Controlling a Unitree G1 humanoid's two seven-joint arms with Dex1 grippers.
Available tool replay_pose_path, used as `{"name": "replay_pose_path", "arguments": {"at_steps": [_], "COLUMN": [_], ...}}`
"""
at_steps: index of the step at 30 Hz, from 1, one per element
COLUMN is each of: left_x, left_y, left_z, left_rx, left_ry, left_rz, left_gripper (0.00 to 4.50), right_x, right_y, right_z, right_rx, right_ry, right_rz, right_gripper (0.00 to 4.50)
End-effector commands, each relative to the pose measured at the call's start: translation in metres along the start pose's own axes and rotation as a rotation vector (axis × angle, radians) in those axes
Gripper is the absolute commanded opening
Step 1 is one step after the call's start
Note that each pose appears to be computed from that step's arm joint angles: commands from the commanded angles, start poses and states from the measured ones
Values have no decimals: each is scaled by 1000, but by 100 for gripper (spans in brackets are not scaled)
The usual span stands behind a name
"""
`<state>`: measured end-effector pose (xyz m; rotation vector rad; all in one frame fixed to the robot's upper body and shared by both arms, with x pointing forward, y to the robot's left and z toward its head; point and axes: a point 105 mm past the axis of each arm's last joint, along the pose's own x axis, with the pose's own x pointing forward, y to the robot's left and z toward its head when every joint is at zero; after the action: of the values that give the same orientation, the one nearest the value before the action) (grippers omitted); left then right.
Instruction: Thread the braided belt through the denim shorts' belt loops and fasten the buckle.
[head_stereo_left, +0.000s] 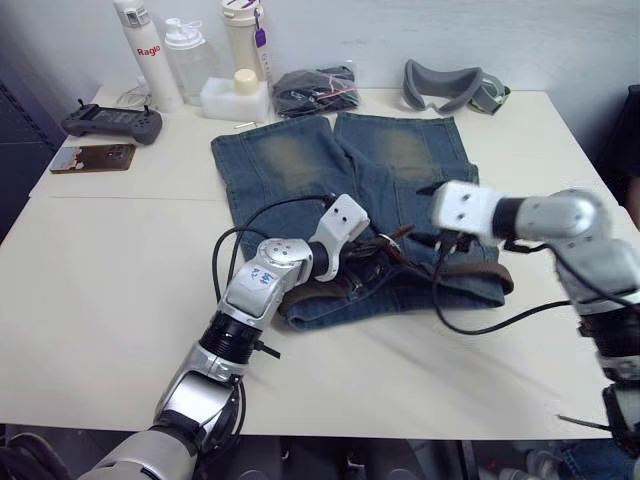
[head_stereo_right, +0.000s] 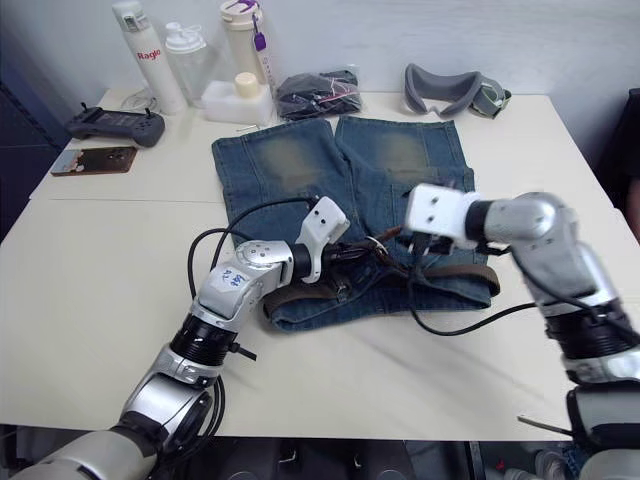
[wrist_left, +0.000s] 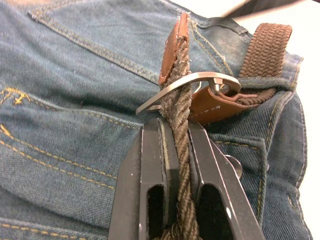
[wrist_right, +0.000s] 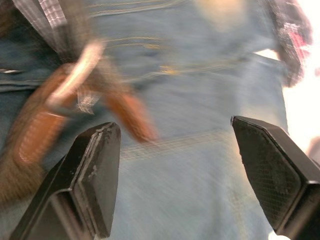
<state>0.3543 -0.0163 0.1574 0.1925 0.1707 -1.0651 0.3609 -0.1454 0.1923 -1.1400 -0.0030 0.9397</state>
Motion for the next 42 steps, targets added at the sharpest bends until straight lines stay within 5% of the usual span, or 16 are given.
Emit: {"name": "replay_pose_path", "arguments": {"at_steps": [1,5,11,14,15,23,34,39,42], "left_x": [0,0,0,0,0,-35,-41,-37,-29], "left_y": [-3,-3,-2,1,3,9,1,3,0], "left_z": [17,22,21,18,17,19,25,36,46], "left_rx": [63,93,100,102,99,-9,-32,-7,5], "left_ry": [-48,-57,-55,-41,-35,-66,-84,-107,-135], "left_rz": [-29,-47,-42,-27,-19,-60,-79,-82,-96], "left_gripper": [0,0,0,0,89,440,446,446,446], "right_x": [-4,-2,-8,-13,-14,-37,-63,-75,-70], "right_y": [-11,-13,-18,-17,-17,-20,-26,-43,-43], "right_z": [7,9,13,12,11,-22,-45,-60,-46], "right_rx": [-84,-97,-106,-106,-105,-105,-138,-252,-286], "right_ry": [-24,-34,-48,-43,-39,65,136,264,205], "right_rz": [-38,-30,-31,-26,-24,-53,-79,-169,-149], "right_gripper": [376,295,3,3,0,0,0,0,0]}}
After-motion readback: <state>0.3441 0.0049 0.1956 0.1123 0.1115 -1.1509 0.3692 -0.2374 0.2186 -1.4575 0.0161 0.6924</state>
